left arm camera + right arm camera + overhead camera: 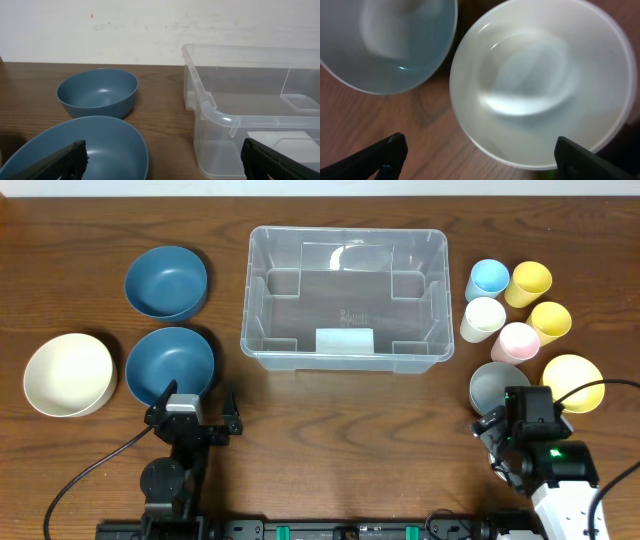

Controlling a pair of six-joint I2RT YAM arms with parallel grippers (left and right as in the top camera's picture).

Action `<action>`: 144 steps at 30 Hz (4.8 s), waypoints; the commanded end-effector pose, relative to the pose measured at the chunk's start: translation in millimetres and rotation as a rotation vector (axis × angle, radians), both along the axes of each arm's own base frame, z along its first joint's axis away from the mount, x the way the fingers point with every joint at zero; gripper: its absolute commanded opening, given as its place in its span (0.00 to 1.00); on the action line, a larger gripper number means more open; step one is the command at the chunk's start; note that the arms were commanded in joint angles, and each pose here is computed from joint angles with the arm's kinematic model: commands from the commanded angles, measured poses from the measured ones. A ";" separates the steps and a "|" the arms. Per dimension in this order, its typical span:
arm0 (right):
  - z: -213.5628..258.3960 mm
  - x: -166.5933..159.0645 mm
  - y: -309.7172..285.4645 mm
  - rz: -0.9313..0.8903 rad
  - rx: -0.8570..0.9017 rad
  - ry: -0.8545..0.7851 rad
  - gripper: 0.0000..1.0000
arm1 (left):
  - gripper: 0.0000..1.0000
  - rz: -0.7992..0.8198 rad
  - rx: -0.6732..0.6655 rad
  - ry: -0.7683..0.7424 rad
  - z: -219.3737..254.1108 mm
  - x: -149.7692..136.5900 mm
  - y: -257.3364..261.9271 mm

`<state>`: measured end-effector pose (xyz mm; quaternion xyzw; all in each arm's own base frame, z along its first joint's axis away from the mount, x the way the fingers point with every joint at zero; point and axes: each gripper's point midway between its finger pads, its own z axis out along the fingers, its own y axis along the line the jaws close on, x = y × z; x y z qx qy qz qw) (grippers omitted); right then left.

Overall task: Pack container
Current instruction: 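Move the right gripper to the white bowl and grasp its rim, then carry the white bowl into the clear container with the right gripper, then release the white bowl and withdraw the right gripper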

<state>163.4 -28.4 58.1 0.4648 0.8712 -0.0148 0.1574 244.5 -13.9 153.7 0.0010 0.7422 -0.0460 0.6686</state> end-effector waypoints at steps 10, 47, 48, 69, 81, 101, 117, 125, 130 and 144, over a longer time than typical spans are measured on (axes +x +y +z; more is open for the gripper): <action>-37.7 6.5 10.1 0.090 0.039 0.007 0.69 | 0.98 -0.011 0.012 0.045 -15.3 -0.9 -1.3; 65.2 41.8 31.3 0.426 0.056 -0.042 0.01 | 0.98 -0.011 0.012 0.045 -15.3 -0.9 -1.3; 73.6 41.5 31.2 0.442 0.049 -0.043 0.01 | 0.98 -0.011 0.012 0.045 -15.3 -0.9 -1.3; 279.4 130.1 111.9 0.915 -0.093 -0.497 0.01 | 0.98 -0.011 0.012 0.045 -15.3 -0.9 -1.3; 236.5 245.1 221.5 1.166 -0.264 -0.561 0.01 | 0.98 -0.011 0.012 0.045 -15.3 -0.9 -1.3; 31.4 323.9 239.6 1.221 -0.390 -0.218 0.01 | 0.98 -0.011 0.012 0.045 -15.3 -0.9 -1.3; 1.1 339.9 217.8 1.232 -0.485 -0.155 0.01 | 0.98 -0.011 0.012 0.045 -15.3 -0.9 -1.3; -0.4 339.8 211.0 1.240 -0.491 -0.136 0.02 | 0.98 -0.011 0.012 0.045 -15.3 -0.9 -1.3; -0.6 338.6 213.4 1.248 -0.492 -0.135 0.53 | 0.98 -0.011 0.012 0.045 -15.3 -0.9 -1.3; 83.6 319.7 271.9 1.305 -0.457 -0.224 0.77 | 0.98 -0.011 0.012 0.045 -15.3 -0.9 -1.3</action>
